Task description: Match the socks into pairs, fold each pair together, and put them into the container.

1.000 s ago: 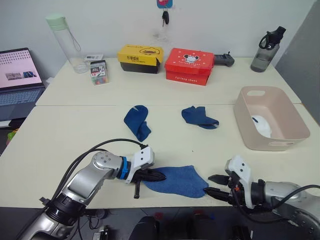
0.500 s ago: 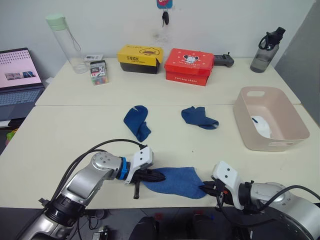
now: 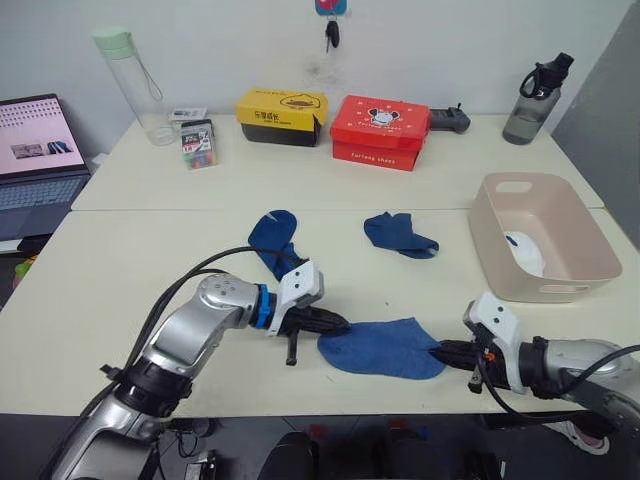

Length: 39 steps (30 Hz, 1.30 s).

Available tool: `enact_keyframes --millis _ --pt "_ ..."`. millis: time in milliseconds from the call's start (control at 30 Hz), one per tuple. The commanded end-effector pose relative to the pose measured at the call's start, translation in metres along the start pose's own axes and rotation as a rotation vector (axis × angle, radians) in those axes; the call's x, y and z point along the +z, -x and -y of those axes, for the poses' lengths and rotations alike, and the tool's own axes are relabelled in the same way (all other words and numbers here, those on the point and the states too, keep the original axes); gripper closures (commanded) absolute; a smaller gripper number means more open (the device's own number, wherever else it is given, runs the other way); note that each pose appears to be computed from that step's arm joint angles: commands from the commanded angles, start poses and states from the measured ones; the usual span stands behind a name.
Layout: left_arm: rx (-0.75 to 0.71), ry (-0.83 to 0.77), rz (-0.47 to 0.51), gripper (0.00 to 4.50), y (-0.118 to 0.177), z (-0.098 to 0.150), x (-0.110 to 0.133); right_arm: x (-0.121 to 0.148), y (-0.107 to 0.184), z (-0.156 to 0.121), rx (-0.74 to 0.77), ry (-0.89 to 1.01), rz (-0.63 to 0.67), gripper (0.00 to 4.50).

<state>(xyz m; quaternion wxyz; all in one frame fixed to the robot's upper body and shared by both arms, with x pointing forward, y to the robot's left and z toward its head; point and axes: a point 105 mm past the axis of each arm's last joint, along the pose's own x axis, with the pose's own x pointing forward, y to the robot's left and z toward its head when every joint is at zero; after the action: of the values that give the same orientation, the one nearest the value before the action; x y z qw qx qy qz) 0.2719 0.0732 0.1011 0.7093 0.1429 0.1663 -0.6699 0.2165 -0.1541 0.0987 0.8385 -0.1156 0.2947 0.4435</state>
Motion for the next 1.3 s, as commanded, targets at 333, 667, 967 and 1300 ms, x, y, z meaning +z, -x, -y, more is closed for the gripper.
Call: enact_keyframes --millis 333,667,967,1300 --pt "-0.065 -0.048 -0.136 4.5 -0.022 0.006 -0.03 0.042 -0.012 -0.038 0.204 0.036 0.059 4.48" --pt "-0.056 -0.072 -0.147 4.5 -0.02 0.004 -0.033 0.067 -0.053 -0.051 0.306 -0.066 0.079 4.48" --pt "-0.021 -0.125 -0.167 4.5 -0.013 -0.001 -0.036 0.073 -0.08 -0.05 0.304 -0.139 0.059 4.48" --pt "0.049 -0.072 -0.144 4.5 0.0 -0.008 -0.04 0.081 -0.068 -0.061 0.366 -0.14 0.096 1.58"
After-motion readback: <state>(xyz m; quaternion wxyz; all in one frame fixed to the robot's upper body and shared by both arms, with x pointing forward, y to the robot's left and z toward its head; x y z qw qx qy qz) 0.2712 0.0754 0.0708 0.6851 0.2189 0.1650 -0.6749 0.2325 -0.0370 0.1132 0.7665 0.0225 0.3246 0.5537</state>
